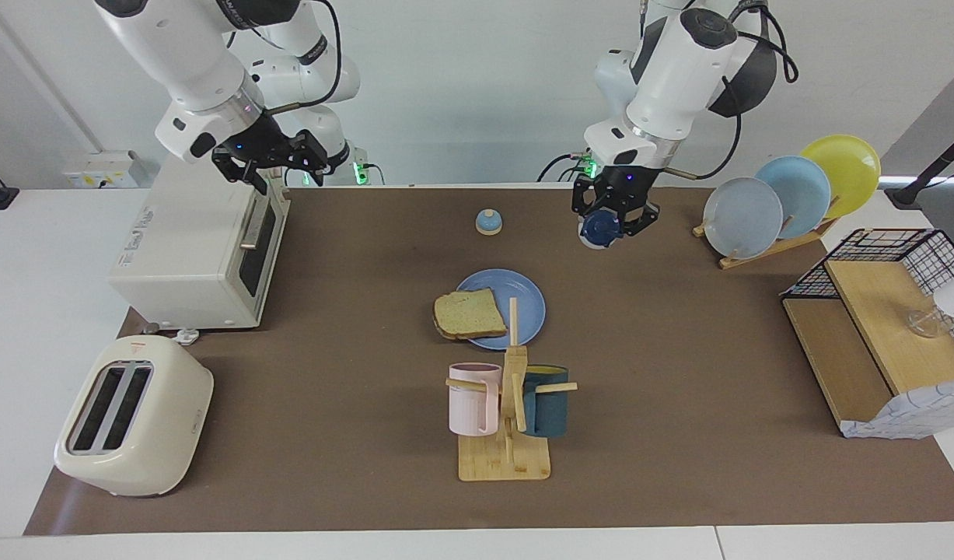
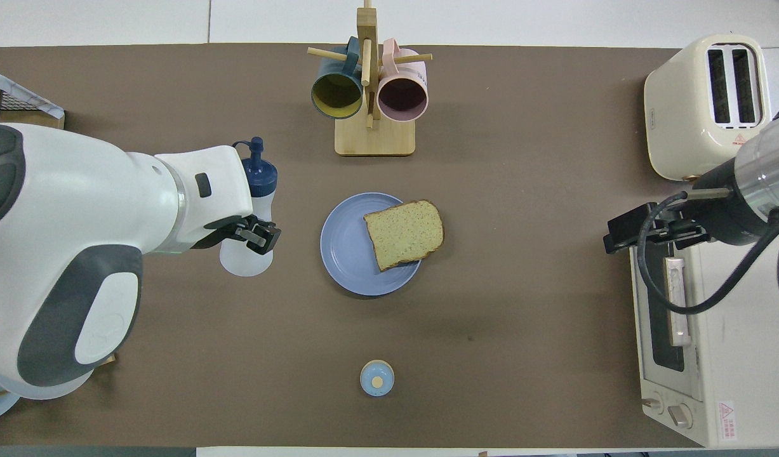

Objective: Put bread on plate and add seasoning

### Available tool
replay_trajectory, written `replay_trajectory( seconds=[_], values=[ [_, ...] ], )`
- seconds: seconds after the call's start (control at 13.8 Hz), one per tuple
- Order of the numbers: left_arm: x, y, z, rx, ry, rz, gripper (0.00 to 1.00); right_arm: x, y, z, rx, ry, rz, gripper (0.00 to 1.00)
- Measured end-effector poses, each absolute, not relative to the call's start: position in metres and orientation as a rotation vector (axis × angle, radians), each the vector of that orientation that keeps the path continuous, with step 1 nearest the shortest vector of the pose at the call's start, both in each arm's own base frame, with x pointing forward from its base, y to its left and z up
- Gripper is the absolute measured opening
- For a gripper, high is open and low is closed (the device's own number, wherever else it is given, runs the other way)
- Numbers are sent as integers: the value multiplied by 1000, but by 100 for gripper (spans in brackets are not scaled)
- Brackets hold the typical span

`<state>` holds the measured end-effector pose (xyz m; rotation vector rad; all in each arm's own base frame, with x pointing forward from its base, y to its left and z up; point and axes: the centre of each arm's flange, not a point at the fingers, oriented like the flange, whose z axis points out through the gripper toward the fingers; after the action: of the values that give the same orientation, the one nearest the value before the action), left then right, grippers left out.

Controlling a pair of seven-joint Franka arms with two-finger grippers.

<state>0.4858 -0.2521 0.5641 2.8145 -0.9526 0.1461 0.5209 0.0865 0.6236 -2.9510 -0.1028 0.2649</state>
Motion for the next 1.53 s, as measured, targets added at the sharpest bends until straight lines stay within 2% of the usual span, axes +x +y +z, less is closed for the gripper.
replay_trajectory(
  seconds=[0.22,0.51,0.73,0.8,0.87,1.02,1.09,1.16,1.23,1.38,1.45,1.53],
  values=[
    [469,-258,565,2660,-1341,83,43,525,131,648,-2804,-133,115,100],
    [449,-269,557,2502,-1612,40,43,518,177,680,-2719,79,125,100],
    [440,-272,556,2420,-1698,33,43,497,251,692,-2698,222,171,98],
    [438,-275,557,2404,-1705,35,43,491,277,694,-2679,246,156,94],
    [436,-278,557,2388,-1719,35,43,486,296,695,-2664,260,136,94],
    [431,-284,560,2332,-1767,45,43,478,320,697,-2644,293,115,75],
    [429,-286,561,2295,-1802,51,43,477,325,698,-2629,314,100,75],
    [428,-286,561,2256,-1841,54,43,477,331,699,-2612,330,84,66],
    [427,-285,561,2226,-1869,50,43,478,335,697,-2598,343,70,62],
    [425,-283,562,2168,-1897,47,43,481,342,687,-2585,350,58,62],
    [423,-282,566,2145,-1910,53,43,479,349,679,-2591,340,60,57],
    [423,-282,566,2142,-1912,55,43,477,351,677,-2599,334,60,57]
  ],
)
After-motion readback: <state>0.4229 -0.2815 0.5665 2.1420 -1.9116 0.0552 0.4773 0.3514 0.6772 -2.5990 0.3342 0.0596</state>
